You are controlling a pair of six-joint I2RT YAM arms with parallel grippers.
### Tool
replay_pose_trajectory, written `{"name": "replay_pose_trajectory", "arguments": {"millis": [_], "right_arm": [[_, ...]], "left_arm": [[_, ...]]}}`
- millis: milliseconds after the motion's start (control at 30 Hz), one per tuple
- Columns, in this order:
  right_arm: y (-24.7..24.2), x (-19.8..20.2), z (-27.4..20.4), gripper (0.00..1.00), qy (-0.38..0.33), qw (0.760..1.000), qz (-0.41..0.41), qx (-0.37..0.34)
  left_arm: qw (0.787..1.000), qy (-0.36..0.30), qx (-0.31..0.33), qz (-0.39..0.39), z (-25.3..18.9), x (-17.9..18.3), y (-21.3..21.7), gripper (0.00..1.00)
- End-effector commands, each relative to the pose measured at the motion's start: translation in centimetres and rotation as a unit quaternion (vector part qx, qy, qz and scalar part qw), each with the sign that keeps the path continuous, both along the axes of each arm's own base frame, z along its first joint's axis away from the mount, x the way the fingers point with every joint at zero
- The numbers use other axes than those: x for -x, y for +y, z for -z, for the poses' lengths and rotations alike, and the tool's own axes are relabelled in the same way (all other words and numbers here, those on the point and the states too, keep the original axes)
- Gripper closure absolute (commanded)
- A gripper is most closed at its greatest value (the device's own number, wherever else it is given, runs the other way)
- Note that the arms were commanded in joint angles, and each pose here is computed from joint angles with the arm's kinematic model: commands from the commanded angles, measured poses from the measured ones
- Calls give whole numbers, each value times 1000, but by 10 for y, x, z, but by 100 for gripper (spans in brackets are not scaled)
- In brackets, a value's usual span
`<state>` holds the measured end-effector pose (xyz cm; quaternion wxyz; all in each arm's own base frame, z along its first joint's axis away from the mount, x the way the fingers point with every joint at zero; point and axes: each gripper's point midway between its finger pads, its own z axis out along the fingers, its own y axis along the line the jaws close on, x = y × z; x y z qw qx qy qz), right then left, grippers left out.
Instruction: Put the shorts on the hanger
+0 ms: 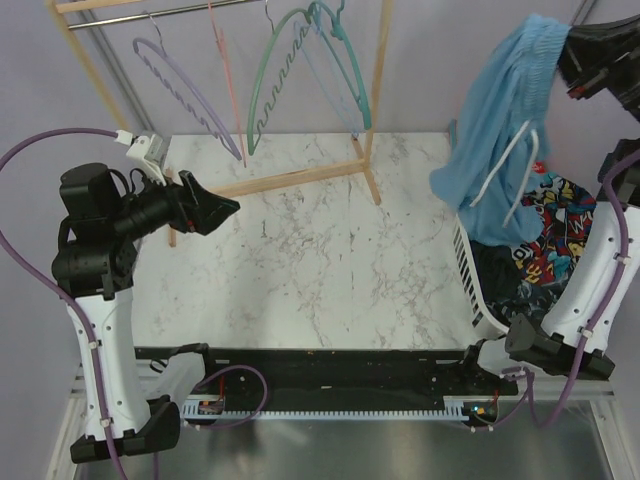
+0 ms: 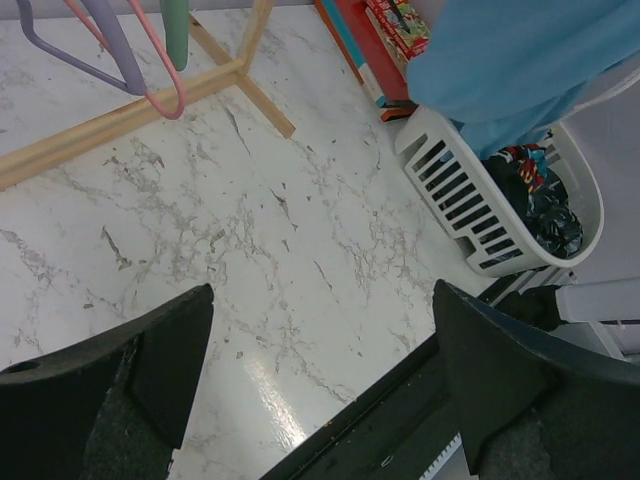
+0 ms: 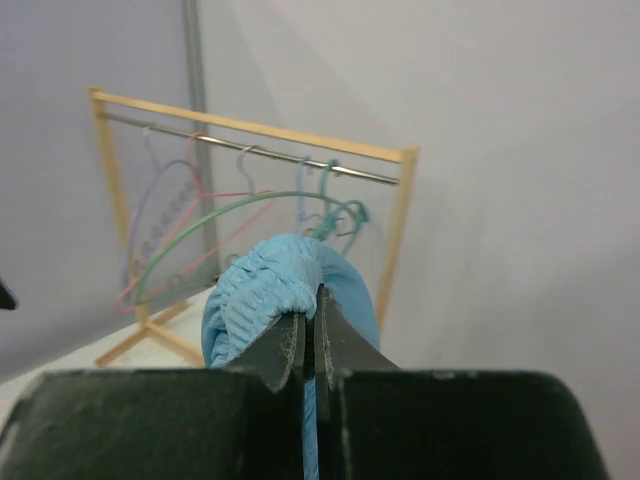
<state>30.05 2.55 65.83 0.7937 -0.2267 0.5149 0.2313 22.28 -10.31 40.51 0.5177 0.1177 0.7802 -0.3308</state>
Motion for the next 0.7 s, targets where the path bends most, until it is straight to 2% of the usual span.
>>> {"name": "replay_pose_trajectory", "arguments": {"millis": [0, 33, 67, 100, 133, 167, 200, 233, 267, 300, 333, 400, 500, 667], "right_arm": [[63, 2, 38, 100, 70, 991, -116, -6], [72, -6, 64, 100, 125, 984, -127, -18], [81, -11, 78, 100, 144, 981, -130, -19], [109, -6, 91, 100, 135, 978, -157, 15], [124, -10, 125, 100, 194, 966, -170, 18], [138, -15, 142, 100, 207, 965, -158, 32], [176, -3, 162, 100, 204, 956, -196, 76], [192, -2, 200, 100, 249, 942, -204, 96], [221, 10, 220, 100, 263, 931, -225, 116], [231, 17, 235, 100, 271, 924, -239, 125], [240, 17, 271, 100, 301, 911, -247, 134], [258, 24, 307, 100, 336, 893, -257, 153], [280, 36, 364, 100, 364, 867, -263, 214], [334, 58, 414, 100, 358, 843, -278, 289]], "left_arm": [[999, -29, 25, 14, -26, 8, -8, 4], [999, -31, 26, 19, -27, 10, -9, 4], [999, -31, 26, 25, -26, 12, -10, 4], [999, -34, 22, 35, -23, 13, -12, 4], [997, -42, 21, 54, -24, 20, -16, 4], [996, -47, 19, 68, -22, 24, -18, 4], [995, -57, 6, 86, -18, 29, -20, 4], [992, -63, 4, 108, -16, 39, -24, 4], [991, -69, -4, 115, -13, 43, -25, 3], [987, -93, -31, 126, -11, 45, -24, 3], [988, -78, -38, 131, -2, 53, -24, 0], [982, -93, -75, 145, 9, 58, -21, 0], [979, -51, -94, 173, 43, 60, -19, 1], [969, 1, -121, 215, 96, 61, -13, 8]]}}
